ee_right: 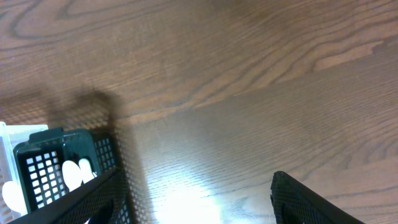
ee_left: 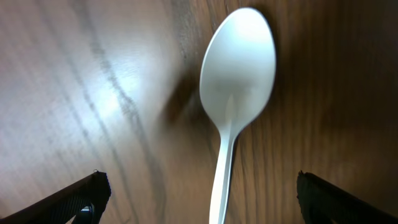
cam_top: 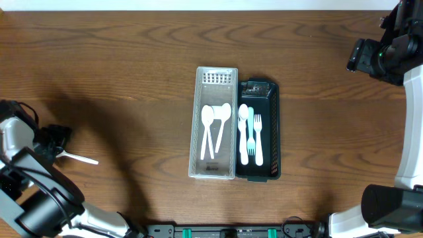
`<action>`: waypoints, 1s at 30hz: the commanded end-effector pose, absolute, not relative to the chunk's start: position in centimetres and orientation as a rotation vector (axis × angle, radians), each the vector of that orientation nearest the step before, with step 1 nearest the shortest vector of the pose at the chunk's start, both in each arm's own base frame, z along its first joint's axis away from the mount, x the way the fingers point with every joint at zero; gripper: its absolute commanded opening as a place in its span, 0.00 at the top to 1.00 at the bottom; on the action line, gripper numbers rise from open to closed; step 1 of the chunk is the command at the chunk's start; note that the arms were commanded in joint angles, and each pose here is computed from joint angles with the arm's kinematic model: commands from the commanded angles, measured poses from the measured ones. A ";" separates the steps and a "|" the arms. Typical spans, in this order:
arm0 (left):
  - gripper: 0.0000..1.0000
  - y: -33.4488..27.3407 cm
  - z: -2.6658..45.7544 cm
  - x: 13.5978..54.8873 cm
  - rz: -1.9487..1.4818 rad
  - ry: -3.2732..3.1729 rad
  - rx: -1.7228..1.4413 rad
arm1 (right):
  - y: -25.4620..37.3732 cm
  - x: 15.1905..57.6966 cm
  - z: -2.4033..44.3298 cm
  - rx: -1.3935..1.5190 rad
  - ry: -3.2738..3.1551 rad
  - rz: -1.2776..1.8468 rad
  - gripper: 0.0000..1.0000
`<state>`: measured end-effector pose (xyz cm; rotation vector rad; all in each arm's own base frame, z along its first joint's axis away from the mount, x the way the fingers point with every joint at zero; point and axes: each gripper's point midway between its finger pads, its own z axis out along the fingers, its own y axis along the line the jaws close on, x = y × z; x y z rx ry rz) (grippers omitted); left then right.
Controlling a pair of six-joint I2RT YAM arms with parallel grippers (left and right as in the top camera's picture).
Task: Pack container
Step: 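Move the left gripper to the last white spoon and grasp it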
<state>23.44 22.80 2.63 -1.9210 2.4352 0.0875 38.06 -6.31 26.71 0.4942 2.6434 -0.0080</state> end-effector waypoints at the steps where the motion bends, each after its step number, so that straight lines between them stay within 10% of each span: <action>1: 0.02 22.5 1.1 23.4 0.055 2.499 -1.903 | -6.6 38.1 26.3 0.525 2.649 -0.007 0.23; 22: 0.00 21.9 -2.4 24.7 -0.074 2.622 -1.772 | -6.6 38.1 26.3 0.525 2.650 -0.007 0.23; 30: 0.44 21.3 -2.4 24.1 -0.082 2.643 -1.795 | -6.6 38.1 26.3 0.525 2.649 -0.007 0.23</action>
